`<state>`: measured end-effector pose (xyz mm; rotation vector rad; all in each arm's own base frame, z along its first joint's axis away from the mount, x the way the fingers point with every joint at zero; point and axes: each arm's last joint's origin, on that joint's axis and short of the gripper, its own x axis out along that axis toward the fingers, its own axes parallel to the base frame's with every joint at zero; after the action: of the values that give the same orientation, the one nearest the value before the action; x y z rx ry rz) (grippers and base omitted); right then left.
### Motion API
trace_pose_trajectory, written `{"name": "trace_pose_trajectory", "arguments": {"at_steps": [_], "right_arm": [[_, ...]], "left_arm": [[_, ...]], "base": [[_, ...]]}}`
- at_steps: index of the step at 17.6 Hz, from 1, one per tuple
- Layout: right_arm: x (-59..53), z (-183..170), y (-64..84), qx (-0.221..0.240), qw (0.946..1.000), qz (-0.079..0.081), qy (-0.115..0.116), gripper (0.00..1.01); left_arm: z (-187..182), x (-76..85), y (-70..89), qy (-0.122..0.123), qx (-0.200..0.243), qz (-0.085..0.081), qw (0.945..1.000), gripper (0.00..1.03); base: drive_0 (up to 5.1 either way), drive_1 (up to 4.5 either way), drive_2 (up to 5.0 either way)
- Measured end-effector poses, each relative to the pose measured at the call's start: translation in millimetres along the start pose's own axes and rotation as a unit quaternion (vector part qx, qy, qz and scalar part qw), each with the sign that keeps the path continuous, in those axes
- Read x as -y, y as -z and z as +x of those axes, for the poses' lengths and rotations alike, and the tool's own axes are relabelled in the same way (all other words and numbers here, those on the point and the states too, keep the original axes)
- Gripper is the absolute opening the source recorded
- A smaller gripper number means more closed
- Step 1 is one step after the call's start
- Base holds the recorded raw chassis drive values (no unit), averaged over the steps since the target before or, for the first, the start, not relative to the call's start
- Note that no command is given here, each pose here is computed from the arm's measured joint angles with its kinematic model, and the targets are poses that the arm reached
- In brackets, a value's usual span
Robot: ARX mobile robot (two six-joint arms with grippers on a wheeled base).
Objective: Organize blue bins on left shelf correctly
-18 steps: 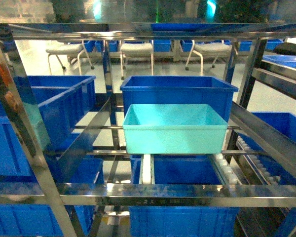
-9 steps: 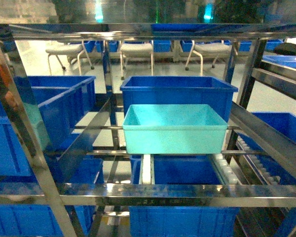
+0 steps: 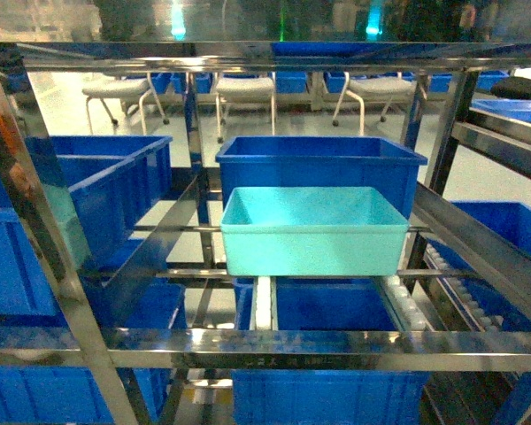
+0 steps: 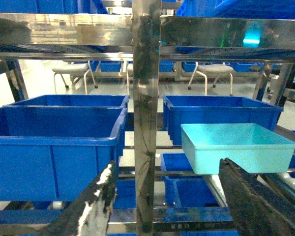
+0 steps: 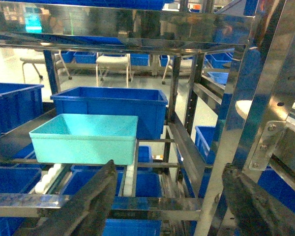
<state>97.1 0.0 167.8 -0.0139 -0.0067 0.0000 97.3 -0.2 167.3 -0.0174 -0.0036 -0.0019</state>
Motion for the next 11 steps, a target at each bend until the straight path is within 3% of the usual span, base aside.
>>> {"name": "trace_pose_trajectory", "arguments": {"at_steps": [3,11], "right_arm": [[0.0,0.0,0.0,0.000,1.0000,0.000,0.000,1.00],[0.0,0.0,0.0,0.000,1.0000,0.001,0.000,0.98]], "left_arm": [[0.0,0.0,0.0,0.000,0.000,0.000,1.0000,1.00],[0.0,0.0,0.0,0.000,0.000,0.000,1.0000,0.98]], "base": [[0.0,0.00,0.0],[0.0,0.00,0.0]]}}
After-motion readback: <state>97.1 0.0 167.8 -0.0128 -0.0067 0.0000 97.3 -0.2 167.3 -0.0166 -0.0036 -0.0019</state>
